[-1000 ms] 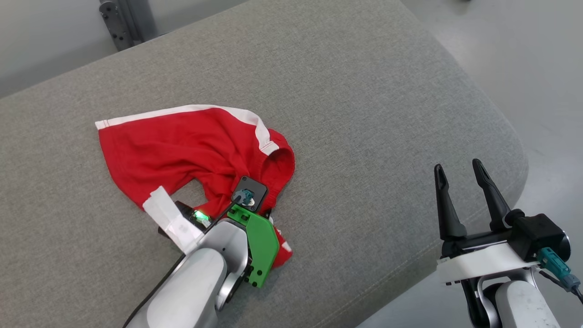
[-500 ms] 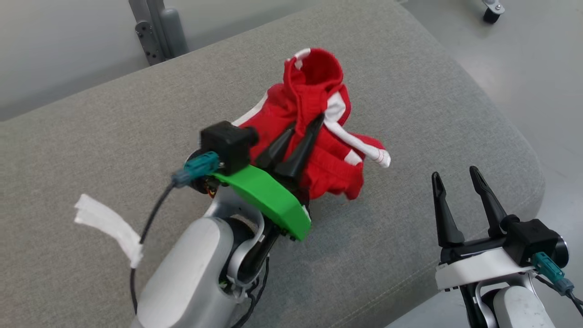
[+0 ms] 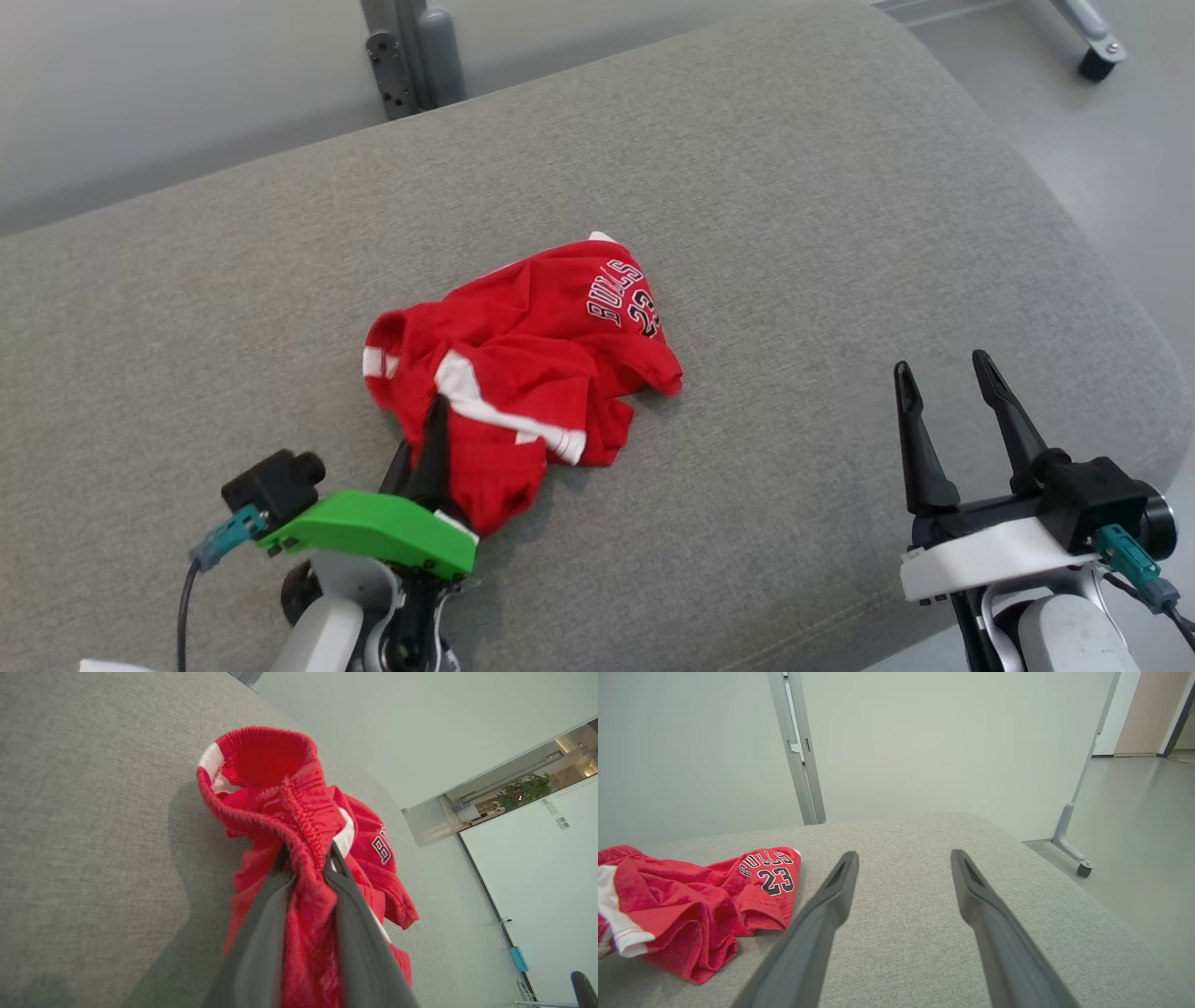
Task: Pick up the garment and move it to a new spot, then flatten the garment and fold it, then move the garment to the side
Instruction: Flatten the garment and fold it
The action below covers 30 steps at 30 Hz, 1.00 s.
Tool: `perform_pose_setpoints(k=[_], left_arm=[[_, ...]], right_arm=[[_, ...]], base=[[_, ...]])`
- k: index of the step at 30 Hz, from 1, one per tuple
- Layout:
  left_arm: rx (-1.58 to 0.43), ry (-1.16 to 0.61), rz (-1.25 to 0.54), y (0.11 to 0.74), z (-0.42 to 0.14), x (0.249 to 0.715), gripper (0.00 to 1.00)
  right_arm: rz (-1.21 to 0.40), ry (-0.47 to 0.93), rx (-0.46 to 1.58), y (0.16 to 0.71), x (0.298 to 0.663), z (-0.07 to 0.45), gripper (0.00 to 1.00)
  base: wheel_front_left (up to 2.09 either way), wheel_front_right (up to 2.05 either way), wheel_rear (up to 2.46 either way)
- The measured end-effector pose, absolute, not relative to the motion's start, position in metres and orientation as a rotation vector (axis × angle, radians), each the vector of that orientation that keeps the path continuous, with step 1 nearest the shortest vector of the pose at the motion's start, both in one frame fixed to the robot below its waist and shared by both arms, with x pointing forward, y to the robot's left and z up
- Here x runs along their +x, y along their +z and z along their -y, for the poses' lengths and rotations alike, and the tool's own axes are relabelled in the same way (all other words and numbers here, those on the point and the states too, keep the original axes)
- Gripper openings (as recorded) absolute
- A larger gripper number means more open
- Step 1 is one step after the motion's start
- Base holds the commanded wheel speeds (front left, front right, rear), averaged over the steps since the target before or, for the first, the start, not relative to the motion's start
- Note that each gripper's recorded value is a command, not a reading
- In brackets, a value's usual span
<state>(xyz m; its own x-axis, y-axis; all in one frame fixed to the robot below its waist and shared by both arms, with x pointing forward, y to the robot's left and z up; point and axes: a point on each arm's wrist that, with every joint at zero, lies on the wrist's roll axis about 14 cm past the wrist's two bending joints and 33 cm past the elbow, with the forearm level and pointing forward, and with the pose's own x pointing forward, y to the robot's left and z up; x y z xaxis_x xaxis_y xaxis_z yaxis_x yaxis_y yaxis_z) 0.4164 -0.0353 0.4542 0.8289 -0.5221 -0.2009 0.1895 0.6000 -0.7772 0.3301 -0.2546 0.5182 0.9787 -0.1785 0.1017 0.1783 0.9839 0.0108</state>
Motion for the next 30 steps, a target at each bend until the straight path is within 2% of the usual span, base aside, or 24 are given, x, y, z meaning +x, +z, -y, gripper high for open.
perform_pose_setpoints(k=[1,2,12,21,30], left_arm=[[-0.83,-0.383,-0.446,0.443,0.023,0.415,0.49],[-0.827,-0.344,-0.448,0.435,0.011,0.416,1.0],[-0.651,-0.026,-0.287,0.415,-0.123,0.421,1.0],[-0.558,-0.024,-0.137,0.455,-0.147,0.378,1.0],[-0.322,0.076,0.028,0.492,-0.197,0.338,1.0]], right_arm=[[0.1,-0.17,0.001,0.517,0.333,0.252,1.0],[0.098,-0.158,-0.001,0.517,0.336,0.249,1.0],[0.087,-0.022,0.003,0.509,0.364,0.209,1.0],[0.101,0.035,0.008,0.513,0.357,0.19,1.0],[0.141,0.08,-0.028,0.526,0.345,0.182,1.0]], base=[[0.0,0.0,0.0],[0.0,0.0,0.0],[0.0,0.0,0.0],[0.0,0.0,0.0],[0.0,0.0,0.0]])
